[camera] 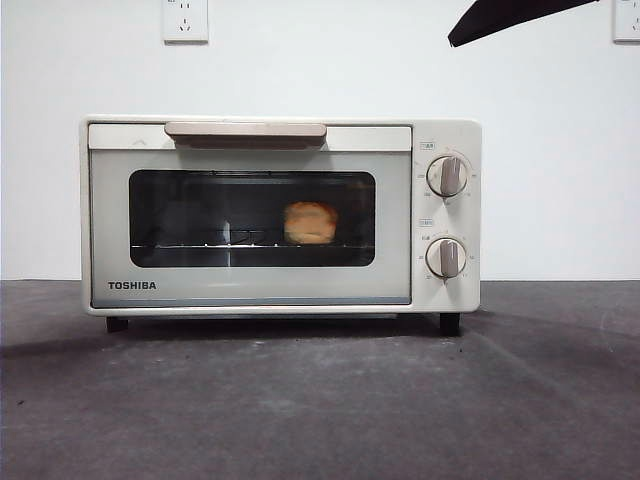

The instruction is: The left arm flap open the oven, the right arm pick bread and place it into oven, the left arm flap close the oven

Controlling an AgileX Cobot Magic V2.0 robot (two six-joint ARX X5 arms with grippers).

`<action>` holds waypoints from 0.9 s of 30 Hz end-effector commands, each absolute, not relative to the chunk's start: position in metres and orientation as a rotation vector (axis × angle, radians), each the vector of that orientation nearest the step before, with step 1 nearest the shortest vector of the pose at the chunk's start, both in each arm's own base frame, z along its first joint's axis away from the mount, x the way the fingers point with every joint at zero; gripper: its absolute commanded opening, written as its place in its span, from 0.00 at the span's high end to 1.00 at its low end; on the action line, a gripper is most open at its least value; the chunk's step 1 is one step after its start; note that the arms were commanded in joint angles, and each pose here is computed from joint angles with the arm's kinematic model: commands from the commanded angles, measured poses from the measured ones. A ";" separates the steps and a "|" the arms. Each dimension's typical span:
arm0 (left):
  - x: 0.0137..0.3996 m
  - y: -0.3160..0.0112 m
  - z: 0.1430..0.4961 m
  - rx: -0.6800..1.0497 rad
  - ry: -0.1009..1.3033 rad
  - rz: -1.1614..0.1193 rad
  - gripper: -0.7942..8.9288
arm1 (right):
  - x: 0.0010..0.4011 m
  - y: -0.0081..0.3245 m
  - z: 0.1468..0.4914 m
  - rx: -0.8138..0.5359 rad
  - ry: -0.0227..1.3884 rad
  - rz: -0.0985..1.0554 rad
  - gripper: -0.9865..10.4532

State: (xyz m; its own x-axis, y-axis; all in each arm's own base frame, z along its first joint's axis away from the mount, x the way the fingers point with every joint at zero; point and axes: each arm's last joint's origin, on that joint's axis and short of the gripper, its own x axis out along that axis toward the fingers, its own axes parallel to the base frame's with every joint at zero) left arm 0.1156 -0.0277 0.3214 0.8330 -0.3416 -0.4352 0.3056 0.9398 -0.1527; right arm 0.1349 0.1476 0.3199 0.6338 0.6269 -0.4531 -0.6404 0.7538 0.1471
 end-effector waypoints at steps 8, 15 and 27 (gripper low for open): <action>0.115 -0.028 0.328 -0.060 0.446 -0.347 0.90 | 0.135 0.150 0.320 -0.018 0.517 0.727 0.91; 0.115 -0.028 0.328 -0.061 0.446 -0.346 0.90 | 0.135 0.150 0.321 -0.017 0.515 0.729 0.91; 0.115 -0.028 0.328 -0.061 0.446 -0.347 0.90 | 0.135 0.151 0.323 -0.005 0.492 0.733 0.91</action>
State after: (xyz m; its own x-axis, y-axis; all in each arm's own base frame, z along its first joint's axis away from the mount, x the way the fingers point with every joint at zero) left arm 0.1156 -0.0277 0.3214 0.8330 -0.3416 -0.4352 0.3058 0.9398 -0.1523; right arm 0.1353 0.1480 0.3211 0.6383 0.6308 -0.4412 -0.6380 0.7542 0.1553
